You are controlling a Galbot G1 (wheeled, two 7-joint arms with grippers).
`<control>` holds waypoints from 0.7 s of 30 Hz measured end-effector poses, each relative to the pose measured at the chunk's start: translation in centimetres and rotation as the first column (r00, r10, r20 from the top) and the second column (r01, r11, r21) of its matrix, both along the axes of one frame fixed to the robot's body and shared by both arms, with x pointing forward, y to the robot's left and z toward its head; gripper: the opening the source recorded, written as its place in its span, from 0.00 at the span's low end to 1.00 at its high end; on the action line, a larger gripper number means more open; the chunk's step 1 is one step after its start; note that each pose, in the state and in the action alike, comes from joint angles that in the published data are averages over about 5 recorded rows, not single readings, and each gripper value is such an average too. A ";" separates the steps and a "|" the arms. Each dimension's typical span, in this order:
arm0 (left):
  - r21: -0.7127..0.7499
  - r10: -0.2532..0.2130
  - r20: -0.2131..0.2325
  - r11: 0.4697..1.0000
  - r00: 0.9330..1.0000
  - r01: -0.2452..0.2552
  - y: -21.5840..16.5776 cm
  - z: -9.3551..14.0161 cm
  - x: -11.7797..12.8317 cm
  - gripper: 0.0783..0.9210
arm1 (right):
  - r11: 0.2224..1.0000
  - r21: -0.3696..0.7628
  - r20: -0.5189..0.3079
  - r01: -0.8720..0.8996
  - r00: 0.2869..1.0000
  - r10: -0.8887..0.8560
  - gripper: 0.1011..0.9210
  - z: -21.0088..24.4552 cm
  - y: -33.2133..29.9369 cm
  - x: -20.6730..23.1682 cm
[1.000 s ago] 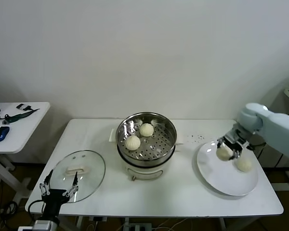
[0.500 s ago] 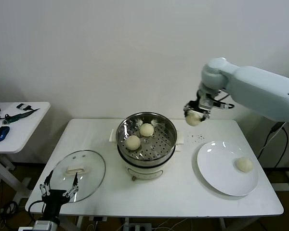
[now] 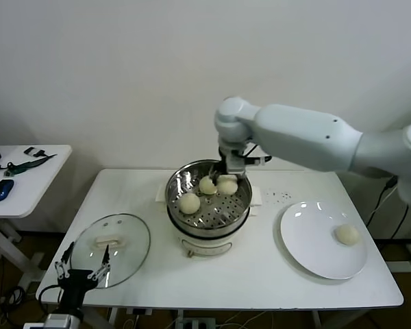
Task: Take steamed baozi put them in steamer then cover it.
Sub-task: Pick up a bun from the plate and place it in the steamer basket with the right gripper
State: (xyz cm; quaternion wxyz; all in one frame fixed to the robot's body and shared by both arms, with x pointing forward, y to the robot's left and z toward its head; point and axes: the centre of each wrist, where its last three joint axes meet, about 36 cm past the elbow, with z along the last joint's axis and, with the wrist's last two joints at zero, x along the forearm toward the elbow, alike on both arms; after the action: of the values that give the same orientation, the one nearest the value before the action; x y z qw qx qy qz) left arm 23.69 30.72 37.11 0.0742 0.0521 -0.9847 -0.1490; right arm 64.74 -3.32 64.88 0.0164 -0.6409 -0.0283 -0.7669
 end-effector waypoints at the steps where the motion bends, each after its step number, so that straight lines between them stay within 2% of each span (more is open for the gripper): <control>1: -0.001 0.000 0.000 1.000 1.000 0.000 0.0 0.0 0.0 0.88 | 1.000 -0.004 -0.008 -0.011 1.000 0.011 0.73 -0.6 0.5 -0.2; 13: -0.002 0.000 -0.009 1.000 1.000 0.000 0.3 -0.5 0.0 0.88 | 0.997 -0.027 -0.076 -0.075 0.994 0.073 0.74 -4.7 2.9 -2.3; 21: -0.002 0.001 -0.007 1.000 1.000 -0.001 0.3 -0.6 0.1 0.88 | 0.997 -0.033 -0.084 -0.067 0.994 0.064 0.87 -5.4 2.9 -2.6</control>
State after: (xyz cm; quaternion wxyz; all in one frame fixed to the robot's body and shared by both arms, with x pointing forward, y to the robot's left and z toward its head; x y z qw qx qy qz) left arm 23.75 31.04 36.52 0.0780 0.0520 -0.9845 -0.1480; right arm 62.16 -0.43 59.47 0.0312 -0.6711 -0.0626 -0.7380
